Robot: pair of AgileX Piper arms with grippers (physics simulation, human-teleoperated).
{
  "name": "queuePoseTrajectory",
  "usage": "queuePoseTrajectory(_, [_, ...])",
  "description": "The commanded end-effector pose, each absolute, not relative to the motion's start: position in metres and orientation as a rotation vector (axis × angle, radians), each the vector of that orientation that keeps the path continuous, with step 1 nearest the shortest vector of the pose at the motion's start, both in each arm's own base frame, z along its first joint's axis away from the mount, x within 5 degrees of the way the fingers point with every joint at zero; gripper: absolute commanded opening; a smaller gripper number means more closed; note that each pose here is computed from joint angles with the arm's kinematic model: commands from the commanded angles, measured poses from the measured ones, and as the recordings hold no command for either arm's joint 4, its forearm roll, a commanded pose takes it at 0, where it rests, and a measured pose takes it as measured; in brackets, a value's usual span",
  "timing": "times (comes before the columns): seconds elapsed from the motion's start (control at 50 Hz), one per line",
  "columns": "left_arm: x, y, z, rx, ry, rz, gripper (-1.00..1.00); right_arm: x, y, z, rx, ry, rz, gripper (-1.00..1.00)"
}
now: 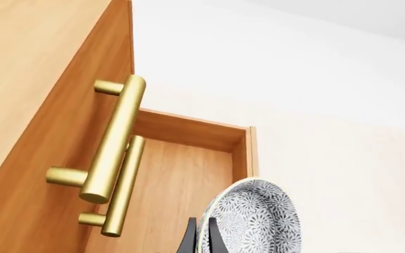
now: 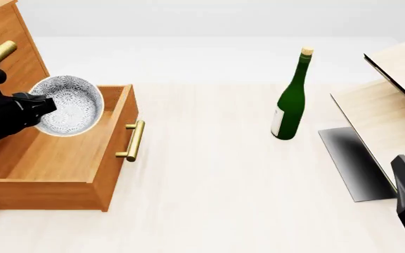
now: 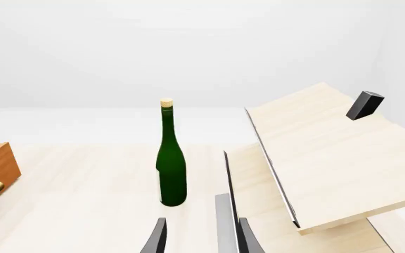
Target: Put the bowl in the bottom drawer of the cabinet and close it.
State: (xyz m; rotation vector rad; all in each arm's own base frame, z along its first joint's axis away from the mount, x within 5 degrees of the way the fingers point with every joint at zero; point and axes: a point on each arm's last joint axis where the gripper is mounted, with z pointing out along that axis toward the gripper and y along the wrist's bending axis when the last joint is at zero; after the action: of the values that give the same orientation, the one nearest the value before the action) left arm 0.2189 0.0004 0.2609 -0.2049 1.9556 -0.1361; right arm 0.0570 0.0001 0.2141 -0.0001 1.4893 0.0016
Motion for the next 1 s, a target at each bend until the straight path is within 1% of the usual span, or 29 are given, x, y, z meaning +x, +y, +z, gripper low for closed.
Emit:
queuePoseTrajectory(0.02, [0.213,0.004,0.26,-0.241,1.95,-0.139,-1.0,0.057,0.0,0.214,0.0,1.489,0.002,1.0])
queuePoseTrajectory(0.44, [0.199,0.011,0.253,-0.276,1.958,-0.113,-1.0,0.057,0.0,0.214,0.0,1.489,0.001,1.0])
queuePoseTrajectory(1.0, [0.208,0.019,0.24,-0.264,1.99,-0.055,-1.0,0.057,0.0,0.214,0.0,1.489,0.002,1.0])
